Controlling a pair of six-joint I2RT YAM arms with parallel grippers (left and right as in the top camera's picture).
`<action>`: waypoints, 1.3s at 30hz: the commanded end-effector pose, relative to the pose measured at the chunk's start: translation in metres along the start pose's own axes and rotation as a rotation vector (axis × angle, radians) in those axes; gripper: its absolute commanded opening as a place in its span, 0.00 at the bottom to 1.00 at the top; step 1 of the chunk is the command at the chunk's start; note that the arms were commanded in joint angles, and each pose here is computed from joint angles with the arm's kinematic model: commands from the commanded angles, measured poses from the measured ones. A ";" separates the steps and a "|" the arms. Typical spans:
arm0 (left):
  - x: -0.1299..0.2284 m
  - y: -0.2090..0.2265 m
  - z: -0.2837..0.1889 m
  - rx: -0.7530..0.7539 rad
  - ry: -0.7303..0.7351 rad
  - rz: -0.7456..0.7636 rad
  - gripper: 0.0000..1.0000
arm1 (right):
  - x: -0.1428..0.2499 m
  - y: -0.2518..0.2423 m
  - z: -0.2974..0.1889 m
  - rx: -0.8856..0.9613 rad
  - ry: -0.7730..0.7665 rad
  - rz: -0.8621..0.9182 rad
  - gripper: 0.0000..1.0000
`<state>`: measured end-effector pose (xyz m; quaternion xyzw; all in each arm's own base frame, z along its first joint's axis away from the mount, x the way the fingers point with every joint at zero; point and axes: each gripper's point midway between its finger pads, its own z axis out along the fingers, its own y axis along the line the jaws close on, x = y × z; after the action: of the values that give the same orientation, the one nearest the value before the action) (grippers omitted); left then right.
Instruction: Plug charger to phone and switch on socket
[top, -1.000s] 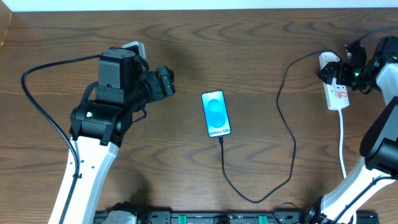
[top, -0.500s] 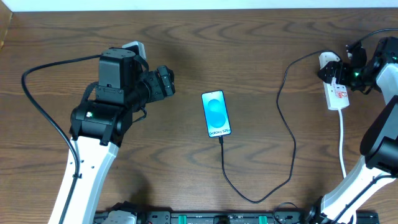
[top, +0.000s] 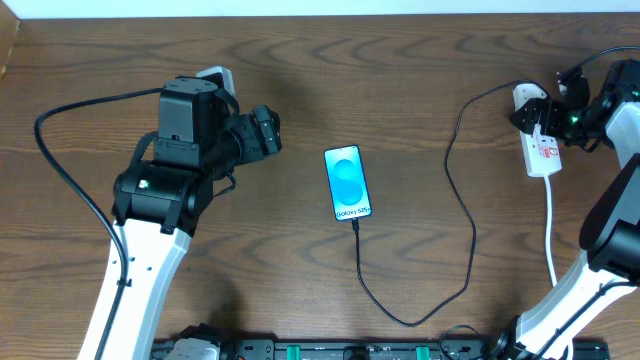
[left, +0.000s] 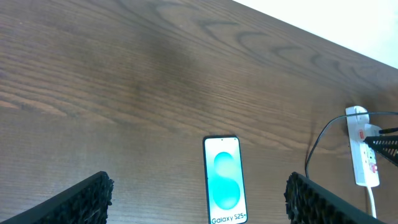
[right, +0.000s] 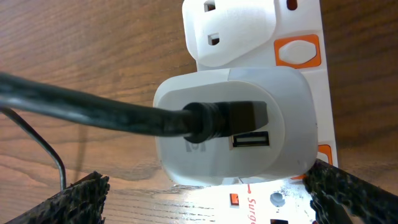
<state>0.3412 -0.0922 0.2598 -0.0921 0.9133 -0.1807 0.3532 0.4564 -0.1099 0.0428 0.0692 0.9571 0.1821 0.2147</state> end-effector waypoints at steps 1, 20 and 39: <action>-0.003 0.002 -0.002 -0.012 -0.013 0.015 0.89 | 0.015 0.023 0.020 -0.120 0.052 0.050 0.99; -0.003 0.002 -0.002 -0.012 -0.013 0.015 0.89 | 0.030 0.024 0.031 -0.141 0.064 0.086 0.99; -0.003 0.002 -0.002 -0.012 -0.013 0.015 0.89 | 0.030 0.040 0.035 -0.226 0.050 0.119 0.99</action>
<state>0.3412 -0.0921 0.2598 -0.0922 0.9133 -0.1805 0.3533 0.4611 -0.1056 0.0454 0.0984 0.9421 0.2122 0.2402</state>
